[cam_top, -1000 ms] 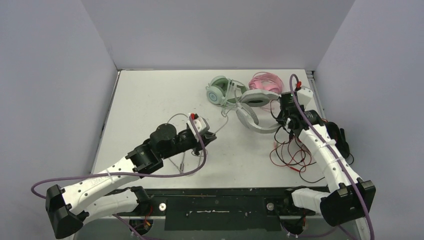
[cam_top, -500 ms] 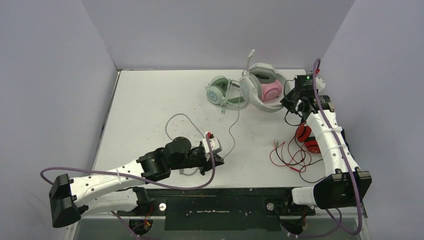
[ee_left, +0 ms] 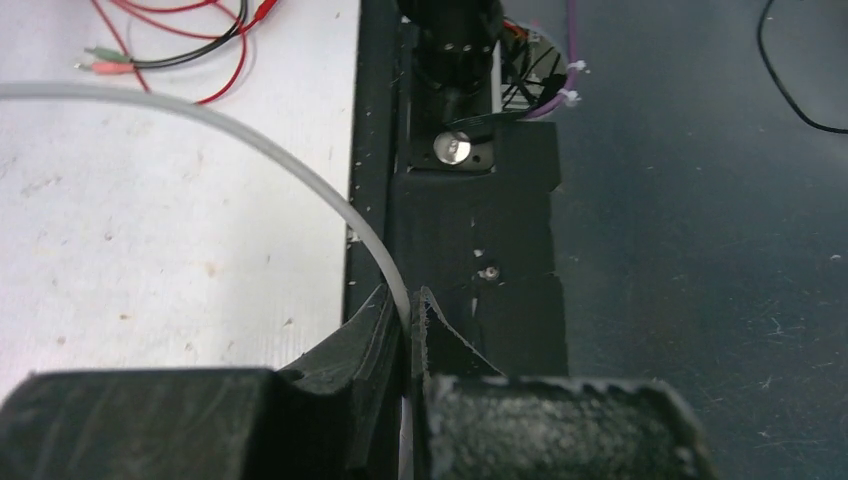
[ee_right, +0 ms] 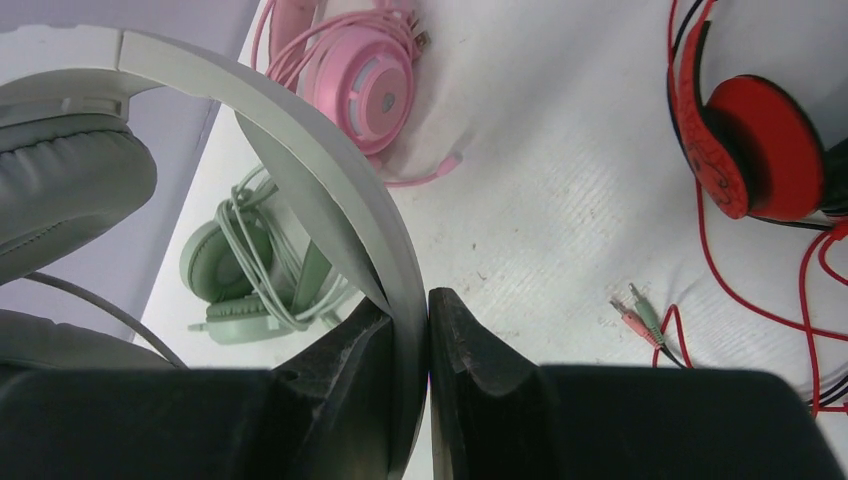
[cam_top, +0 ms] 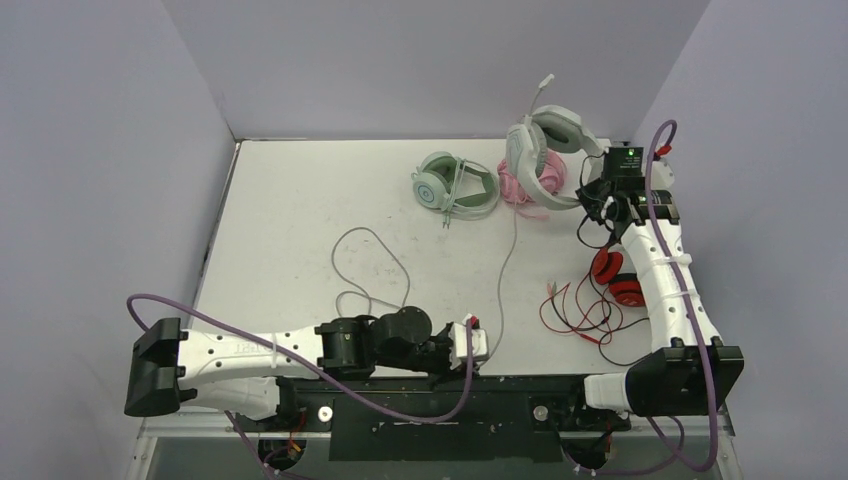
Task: Wrap the headphones
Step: Wrap the headphones cable around the headphones.
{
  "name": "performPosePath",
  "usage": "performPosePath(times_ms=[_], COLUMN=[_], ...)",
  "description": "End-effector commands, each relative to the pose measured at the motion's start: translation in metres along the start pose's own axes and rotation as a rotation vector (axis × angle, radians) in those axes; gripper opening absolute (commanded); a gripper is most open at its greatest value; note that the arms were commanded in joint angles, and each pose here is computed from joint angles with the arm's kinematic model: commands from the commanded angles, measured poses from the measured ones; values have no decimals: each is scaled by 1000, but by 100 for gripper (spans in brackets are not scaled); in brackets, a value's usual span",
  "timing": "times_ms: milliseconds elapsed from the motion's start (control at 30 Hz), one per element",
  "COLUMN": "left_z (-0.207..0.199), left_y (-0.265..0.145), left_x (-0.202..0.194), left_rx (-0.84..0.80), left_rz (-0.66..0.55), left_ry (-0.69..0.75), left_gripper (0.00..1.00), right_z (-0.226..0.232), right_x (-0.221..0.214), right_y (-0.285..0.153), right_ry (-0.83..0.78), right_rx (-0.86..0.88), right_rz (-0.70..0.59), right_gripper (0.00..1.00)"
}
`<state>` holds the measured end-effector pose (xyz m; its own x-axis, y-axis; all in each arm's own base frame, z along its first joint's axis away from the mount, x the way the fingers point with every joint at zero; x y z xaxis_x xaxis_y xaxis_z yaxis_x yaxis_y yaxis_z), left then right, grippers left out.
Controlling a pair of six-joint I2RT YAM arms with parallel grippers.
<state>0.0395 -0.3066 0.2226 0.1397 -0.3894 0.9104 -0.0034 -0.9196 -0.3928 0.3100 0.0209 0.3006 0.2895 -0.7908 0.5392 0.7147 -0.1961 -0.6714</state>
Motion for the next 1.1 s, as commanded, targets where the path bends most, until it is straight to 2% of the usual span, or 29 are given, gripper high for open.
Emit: performPosePath(times_ms=[0,233,367,633,767,933,1067], left_z=[-21,-43,-37,-2,18,58,70], left_y=[1,7,-4,-63,-86,-112,-117], left_x=[32,48,64,111,135,155,163], left_rx=[-77,-147,-44,352,513,597,561], left_rz=[-85,-82,-119,-113,-135,-186,-201], left_ry=[58,99,124,266,332,313,306], left_gripper=[0,0,0,0,0,0,0], right_z=[12,-8,-23,-25,-27,-29,-35], right_x=[33,31,28,-20,-47,-81,-103], right_y=[-21,-12,-1,8,4,-12,-19], right_ry=[138,141,52,-401,-586,-809,-944], right_rx=[72,-19,-95,-202,-126,62,26], right_rz=[-212,-291,-335,-344,-291,-210,-170], right_gripper=[0,0,0,0,0,0,0])
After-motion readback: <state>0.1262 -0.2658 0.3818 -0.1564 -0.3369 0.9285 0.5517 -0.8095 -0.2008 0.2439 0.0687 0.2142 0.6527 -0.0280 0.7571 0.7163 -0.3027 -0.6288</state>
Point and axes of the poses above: each gripper's point midway between its finger pads, its own y axis out along the fingers, its own z axis along the line the jaws close on, x = y × z, the point moved 8 cm from there along -y, back along the fingers, and after that the axes turned 2 degrees about -y, right-handed, at the moved point
